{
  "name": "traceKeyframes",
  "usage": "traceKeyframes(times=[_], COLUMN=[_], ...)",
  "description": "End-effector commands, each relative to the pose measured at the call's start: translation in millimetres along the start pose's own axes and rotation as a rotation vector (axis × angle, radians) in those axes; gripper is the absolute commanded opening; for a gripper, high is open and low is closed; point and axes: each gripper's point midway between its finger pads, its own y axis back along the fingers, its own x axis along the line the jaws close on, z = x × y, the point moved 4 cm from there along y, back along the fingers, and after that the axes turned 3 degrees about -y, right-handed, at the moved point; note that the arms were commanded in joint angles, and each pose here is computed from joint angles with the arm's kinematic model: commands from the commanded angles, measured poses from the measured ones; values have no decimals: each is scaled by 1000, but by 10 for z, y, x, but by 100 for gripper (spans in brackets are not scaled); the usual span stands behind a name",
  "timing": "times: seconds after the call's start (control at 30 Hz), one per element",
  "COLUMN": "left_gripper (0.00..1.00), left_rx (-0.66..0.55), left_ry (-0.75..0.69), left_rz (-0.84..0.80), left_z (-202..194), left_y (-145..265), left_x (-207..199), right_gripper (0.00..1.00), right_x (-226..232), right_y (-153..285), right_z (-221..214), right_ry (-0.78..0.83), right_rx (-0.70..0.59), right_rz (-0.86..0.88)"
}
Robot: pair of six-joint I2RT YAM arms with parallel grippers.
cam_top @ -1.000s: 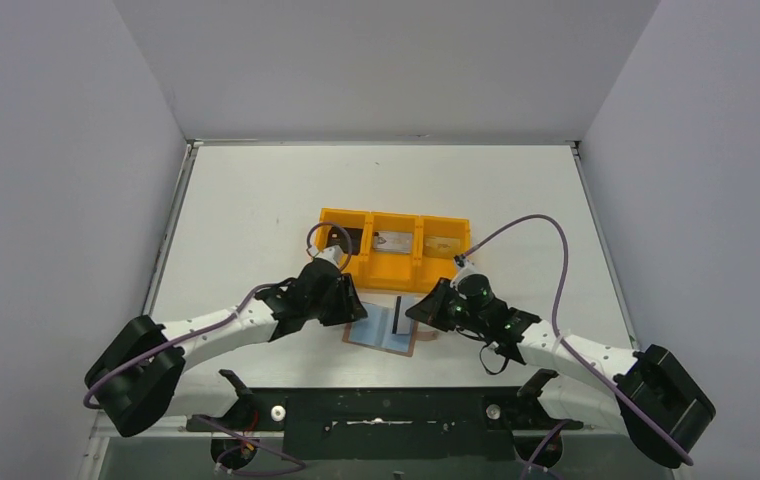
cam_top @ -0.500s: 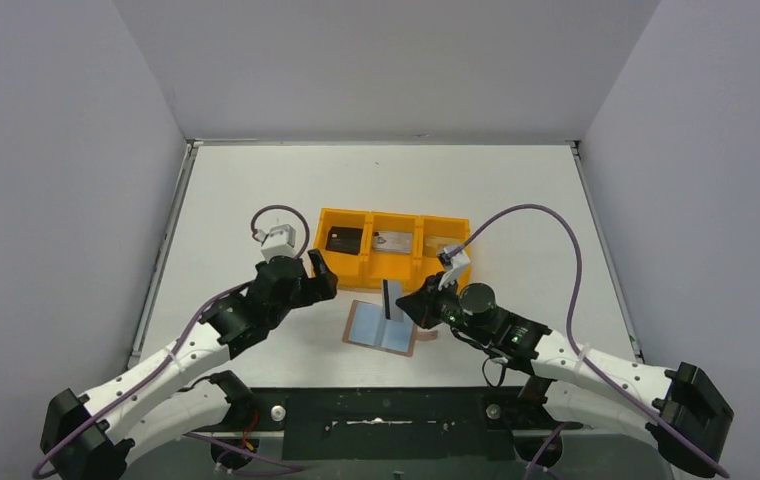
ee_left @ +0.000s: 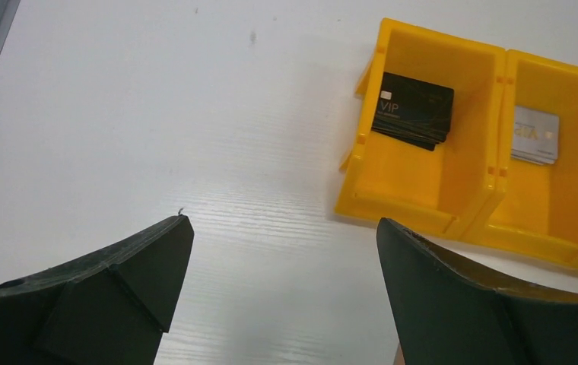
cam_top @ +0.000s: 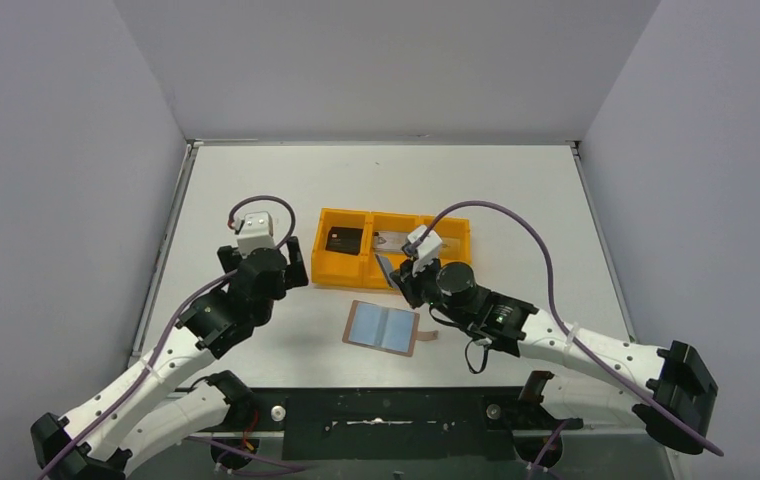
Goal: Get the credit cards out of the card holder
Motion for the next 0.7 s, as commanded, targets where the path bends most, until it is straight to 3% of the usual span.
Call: traceKeyframes(times=[0.0,0.3,0.67], left_gripper=[94,95,95], left_rx=[13,31,3], left_ry=[-1,94,95], left_rz=[43,48,74], left_z=[-14,70,121], left_y=[-94,-285,-266], left_x=[121,306,363], right_gripper=[0,0,0], right_x=[-140,-264,-445], right_y=[-62,-336,-750], right_z=[346,501,322], right_ry=[197,445,631], right_rx=[-14,123,320], right_rz=[-117,-209,-229])
